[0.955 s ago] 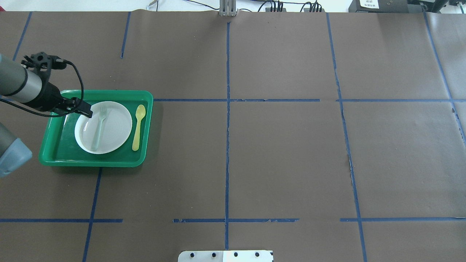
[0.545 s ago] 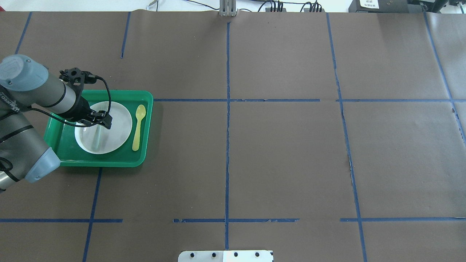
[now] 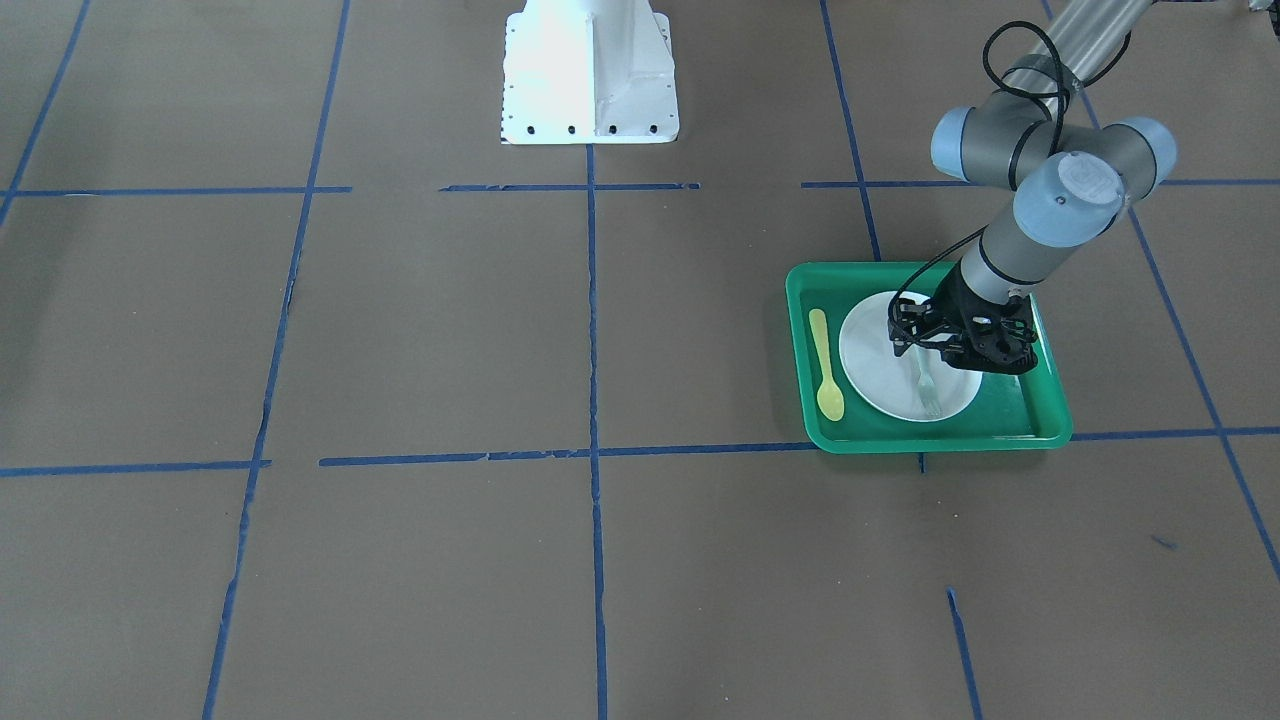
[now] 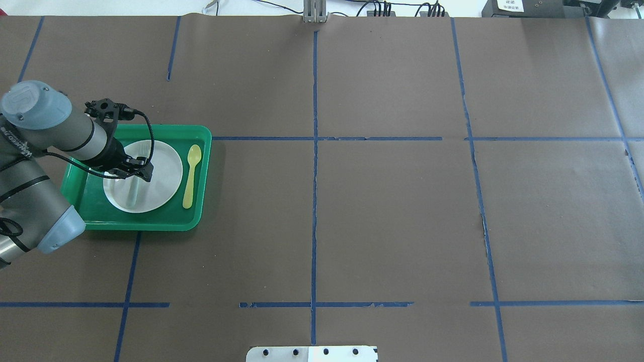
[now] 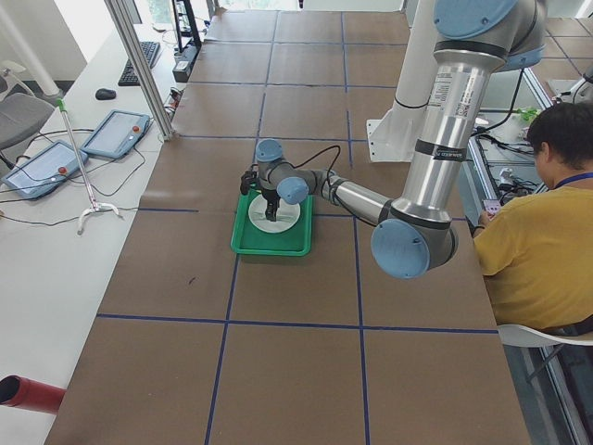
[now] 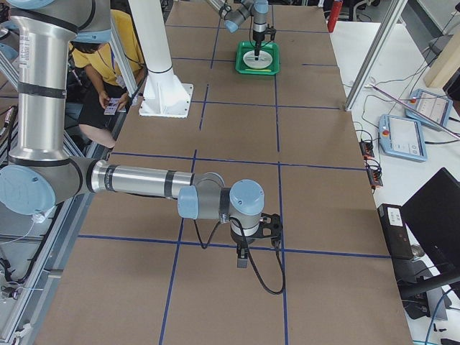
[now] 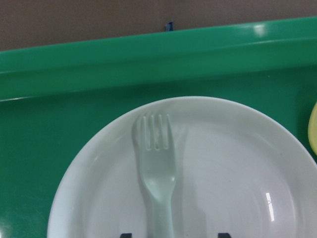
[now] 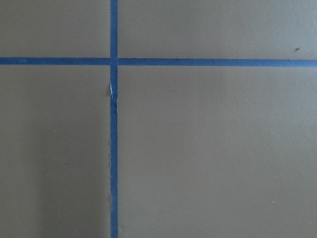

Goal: Place fork
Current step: 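Lower the left gripper and close it on the fork handle, then lift the fork and carry it off the plate to the tray edge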

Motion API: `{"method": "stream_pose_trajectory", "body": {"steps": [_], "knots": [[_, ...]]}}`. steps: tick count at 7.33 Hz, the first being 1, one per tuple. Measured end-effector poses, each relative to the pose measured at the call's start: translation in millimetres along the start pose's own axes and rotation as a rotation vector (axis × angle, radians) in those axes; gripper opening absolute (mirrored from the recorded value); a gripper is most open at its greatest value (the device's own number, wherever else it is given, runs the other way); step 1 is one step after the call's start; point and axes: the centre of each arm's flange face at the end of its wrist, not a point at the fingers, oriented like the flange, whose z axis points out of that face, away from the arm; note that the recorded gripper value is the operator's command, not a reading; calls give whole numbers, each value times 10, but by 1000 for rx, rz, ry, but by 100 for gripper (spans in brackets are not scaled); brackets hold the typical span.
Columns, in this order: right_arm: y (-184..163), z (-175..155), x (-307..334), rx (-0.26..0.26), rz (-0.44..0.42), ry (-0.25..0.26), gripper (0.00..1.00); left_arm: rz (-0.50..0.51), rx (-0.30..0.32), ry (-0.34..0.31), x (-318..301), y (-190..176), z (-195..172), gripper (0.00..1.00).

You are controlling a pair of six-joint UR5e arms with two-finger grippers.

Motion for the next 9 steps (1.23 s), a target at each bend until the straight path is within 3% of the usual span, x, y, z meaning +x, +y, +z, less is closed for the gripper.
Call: {"method": "stream_pose_trajectory", "body": {"steps": [6,7,8,9], "knots": [[0,0,-1,0,0,-1,100,-20,-11,-10,-56,4,60,49],[0,0,-1,0,-1,-1,100,-21,-12,-10,-61,4,67,33],[0,0,-1,0,0,-1,100,-22,-13,-10,-60,5,67,3],[0,0,-1,0,0,-1,100,-22,-14,-8,-55,6,63,0]]}}
